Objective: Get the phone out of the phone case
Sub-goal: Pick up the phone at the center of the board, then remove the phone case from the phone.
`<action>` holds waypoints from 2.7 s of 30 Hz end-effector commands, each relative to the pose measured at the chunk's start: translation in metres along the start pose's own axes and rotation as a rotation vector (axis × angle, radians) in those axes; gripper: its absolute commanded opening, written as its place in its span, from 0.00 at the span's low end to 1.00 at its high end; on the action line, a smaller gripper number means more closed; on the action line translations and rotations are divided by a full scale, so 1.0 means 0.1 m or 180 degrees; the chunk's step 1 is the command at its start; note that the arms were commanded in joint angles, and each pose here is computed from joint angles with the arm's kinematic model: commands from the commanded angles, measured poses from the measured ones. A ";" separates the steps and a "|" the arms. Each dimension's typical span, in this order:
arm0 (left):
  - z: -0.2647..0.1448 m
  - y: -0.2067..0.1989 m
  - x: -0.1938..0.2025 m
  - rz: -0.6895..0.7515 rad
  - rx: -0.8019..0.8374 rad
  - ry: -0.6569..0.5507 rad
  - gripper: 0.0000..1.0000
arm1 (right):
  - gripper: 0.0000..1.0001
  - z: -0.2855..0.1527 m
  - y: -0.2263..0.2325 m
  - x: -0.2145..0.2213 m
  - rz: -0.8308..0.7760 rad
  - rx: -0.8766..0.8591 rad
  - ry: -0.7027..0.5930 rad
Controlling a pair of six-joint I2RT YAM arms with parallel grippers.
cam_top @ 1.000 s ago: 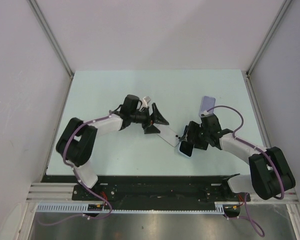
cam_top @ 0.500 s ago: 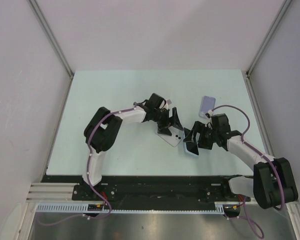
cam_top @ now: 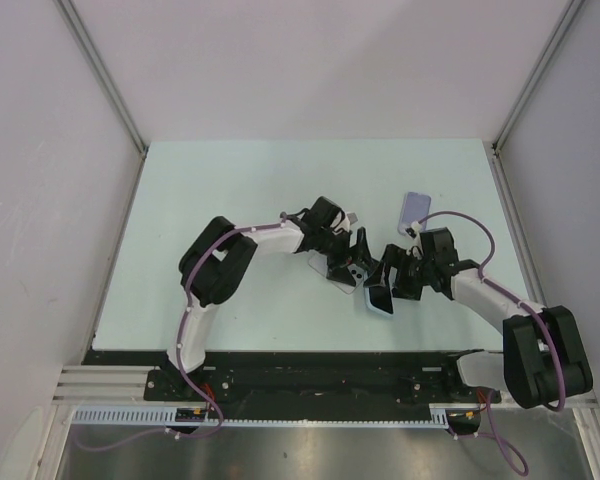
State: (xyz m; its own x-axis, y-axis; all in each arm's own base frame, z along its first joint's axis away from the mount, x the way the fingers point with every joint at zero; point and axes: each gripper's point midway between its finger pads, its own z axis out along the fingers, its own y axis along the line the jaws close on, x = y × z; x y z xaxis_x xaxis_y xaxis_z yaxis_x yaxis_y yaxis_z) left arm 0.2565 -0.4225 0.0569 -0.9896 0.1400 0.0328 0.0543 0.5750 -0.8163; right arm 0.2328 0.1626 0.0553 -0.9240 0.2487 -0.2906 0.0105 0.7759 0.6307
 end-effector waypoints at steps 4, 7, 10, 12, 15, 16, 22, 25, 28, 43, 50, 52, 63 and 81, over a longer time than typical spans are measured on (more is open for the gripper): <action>0.10 -0.13 0.01 -0.0113 0.0089 0.0069 0.82 | 0.19 -0.05 0.35 -0.06 -0.0121 -0.0315 -0.0117; 0.11 -0.22 -0.01 -0.0095 0.0161 0.0054 0.76 | 0.19 -0.07 0.37 -0.04 -0.0159 -0.0304 -0.0131; 0.12 -0.34 -0.05 -0.0065 0.0228 0.0003 0.65 | 0.19 -0.10 0.42 -0.02 -0.0196 -0.0326 -0.0135; 0.11 -0.41 -0.08 -0.0046 0.0262 -0.0017 0.56 | 0.19 -0.11 0.42 0.01 -0.0191 -0.0315 -0.0130; 0.10 -0.55 -0.10 0.0092 0.0399 -0.0019 0.52 | 0.19 -0.16 0.44 0.01 -0.0197 -0.0311 -0.0153; 0.10 -0.57 -0.10 0.0114 0.0424 -0.0019 0.48 | 0.19 -0.16 0.43 0.01 -0.0203 -0.0287 -0.0180; 0.05 -0.72 -0.11 0.0133 0.0573 -0.0019 0.20 | 0.19 -0.18 0.53 -0.04 -0.0206 -0.0342 -0.0295; -0.04 -0.97 -0.07 0.0215 0.0992 0.0023 0.09 | 0.29 -0.17 0.58 -0.06 -0.0164 -0.0399 -0.0313; -0.16 -1.15 0.00 0.0250 0.1333 0.0099 0.00 | 0.63 -0.21 0.64 -0.10 -0.0100 -0.0473 -0.0369; -1.36 -1.83 -0.25 0.0422 0.2358 -0.0572 0.00 | 0.93 -1.04 1.58 -0.49 -0.0013 -0.2154 -0.1028; -1.72 -1.86 -0.31 0.0494 0.2515 -0.0776 0.00 | 0.84 -1.22 1.69 -0.55 0.0086 -0.2470 -0.1115; -1.75 -1.83 -0.33 0.0475 0.2508 -0.0829 0.00 | 0.77 -1.29 1.73 -0.59 0.0147 -0.2607 -0.1144; -1.84 -1.66 -0.40 0.0367 0.2495 -0.1058 0.00 | 0.42 -1.27 1.76 -0.58 0.0167 -0.2690 -0.1089; -2.06 -1.80 -0.20 0.0425 0.2616 -0.1068 0.32 | 0.00 -1.09 1.75 -0.53 0.0191 -0.2567 -0.1022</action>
State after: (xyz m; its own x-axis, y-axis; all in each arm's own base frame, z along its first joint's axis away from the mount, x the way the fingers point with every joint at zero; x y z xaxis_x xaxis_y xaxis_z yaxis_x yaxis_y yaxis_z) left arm 0.3133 -0.3769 0.2626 -0.9891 -0.1256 -0.0763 0.0891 -0.1001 -0.9910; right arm 0.2421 0.2183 0.2492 -0.7935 0.5306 -0.2979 -0.2625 0.1432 0.9542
